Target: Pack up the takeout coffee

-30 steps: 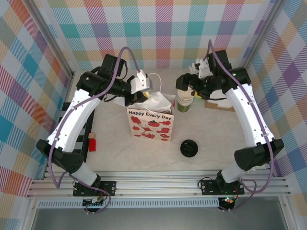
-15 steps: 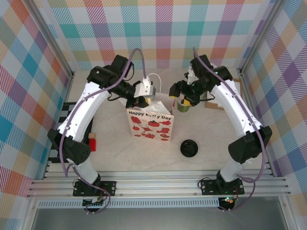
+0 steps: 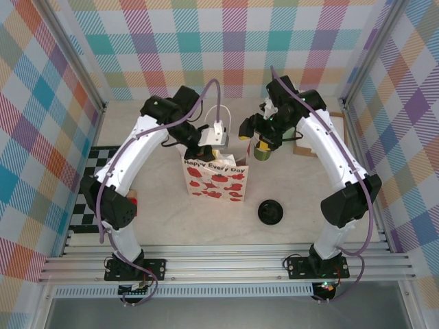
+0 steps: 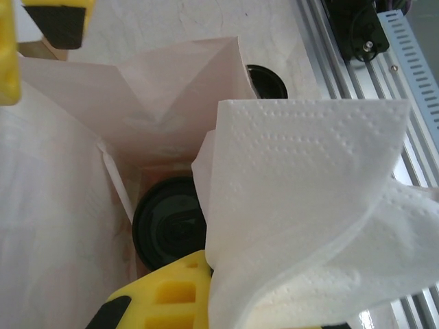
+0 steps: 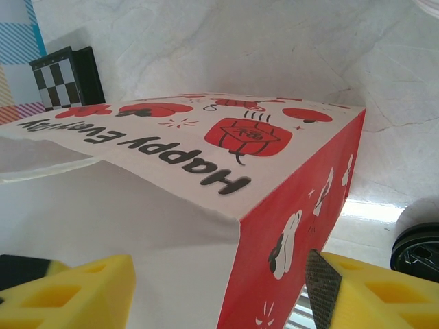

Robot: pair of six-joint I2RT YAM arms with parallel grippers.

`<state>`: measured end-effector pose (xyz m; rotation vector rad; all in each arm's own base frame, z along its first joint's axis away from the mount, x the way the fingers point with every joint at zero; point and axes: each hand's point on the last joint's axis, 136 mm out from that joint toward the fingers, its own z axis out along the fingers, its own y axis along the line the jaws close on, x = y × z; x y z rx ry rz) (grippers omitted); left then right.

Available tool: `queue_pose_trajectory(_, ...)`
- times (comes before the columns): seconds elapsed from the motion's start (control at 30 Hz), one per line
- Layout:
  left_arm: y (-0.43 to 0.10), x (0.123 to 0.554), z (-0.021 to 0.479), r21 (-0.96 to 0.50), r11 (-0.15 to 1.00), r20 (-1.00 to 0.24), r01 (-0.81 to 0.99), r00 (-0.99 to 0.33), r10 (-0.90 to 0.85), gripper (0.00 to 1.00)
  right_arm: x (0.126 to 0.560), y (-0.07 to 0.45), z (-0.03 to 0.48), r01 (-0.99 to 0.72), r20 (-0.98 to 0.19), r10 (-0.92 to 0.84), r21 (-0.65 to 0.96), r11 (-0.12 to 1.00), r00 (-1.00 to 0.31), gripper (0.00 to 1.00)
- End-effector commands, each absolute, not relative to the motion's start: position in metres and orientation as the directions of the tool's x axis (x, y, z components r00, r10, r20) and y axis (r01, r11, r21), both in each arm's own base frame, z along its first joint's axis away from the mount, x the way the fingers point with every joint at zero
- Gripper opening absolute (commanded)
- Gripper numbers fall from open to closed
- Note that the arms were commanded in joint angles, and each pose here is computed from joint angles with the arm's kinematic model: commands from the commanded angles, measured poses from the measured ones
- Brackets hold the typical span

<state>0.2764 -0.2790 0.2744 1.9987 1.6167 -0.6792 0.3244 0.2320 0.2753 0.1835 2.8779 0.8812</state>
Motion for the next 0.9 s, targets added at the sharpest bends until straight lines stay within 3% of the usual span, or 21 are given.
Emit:
queue_pose_trajectory(0.0, -0.276, 0.279, 0.254, 0.011, -0.174, -0.600, 0.985, 0.146, 0.787, 0.00, 0.322, 0.231, 0.275, 0.078, -0.085, 0.148, 0.543, 0.836, -0.985, 0.69)
queue_pose_trajectory(0.07, -0.278, 0.283, 0.251, 0.019, -0.163, -0.598, 0.986, 0.142, 0.789, 0.03, 0.322, 0.230, 0.274, 0.076, -0.087, 0.145, 0.537, 0.840, -0.986, 0.69)
queue_pose_trajectory(0.2, -0.276, 0.283, 0.244, -0.006, -0.154, -0.557, 0.988, 0.125, 0.821, 0.31, 0.324, 0.228, 0.272, 0.073, -0.093, 0.142, 0.525, 0.848, -0.985, 0.69)
queue_pose_trajectory(0.23, -0.276, 0.285, 0.248, 0.001, -0.143, -0.564, 0.990, 0.119, 0.818, 0.33, 0.324, 0.228, 0.272, 0.070, -0.097, 0.140, 0.523, 0.850, -0.985, 0.69)
queue_pose_trajectory(0.5, -0.284, 0.272, 0.298, 0.107, -0.209, -0.692, 0.972, 0.224, 0.686, 0.34, 0.325, 0.228, 0.270, 0.057, -0.101, 0.126, 0.515, 0.855, -0.987, 0.70)
queue_pose_trajectory(0.73, -0.284, 0.271, 0.313, 0.144, -0.214, -0.719, 0.966, 0.251, 0.648, 0.34, 0.323, 0.232, 0.279, 0.013, -0.129, 0.100, 0.548, 0.837, -0.987, 0.68)
queue_pose_trajectory(0.87, -0.280, 0.267, 0.323, 0.148, -0.202, -0.749, 0.968, 0.243, 0.617, 0.27, 0.317, 0.228, 0.311, -0.135, -0.278, 0.027, 0.547, 0.826, -0.960, 0.68)
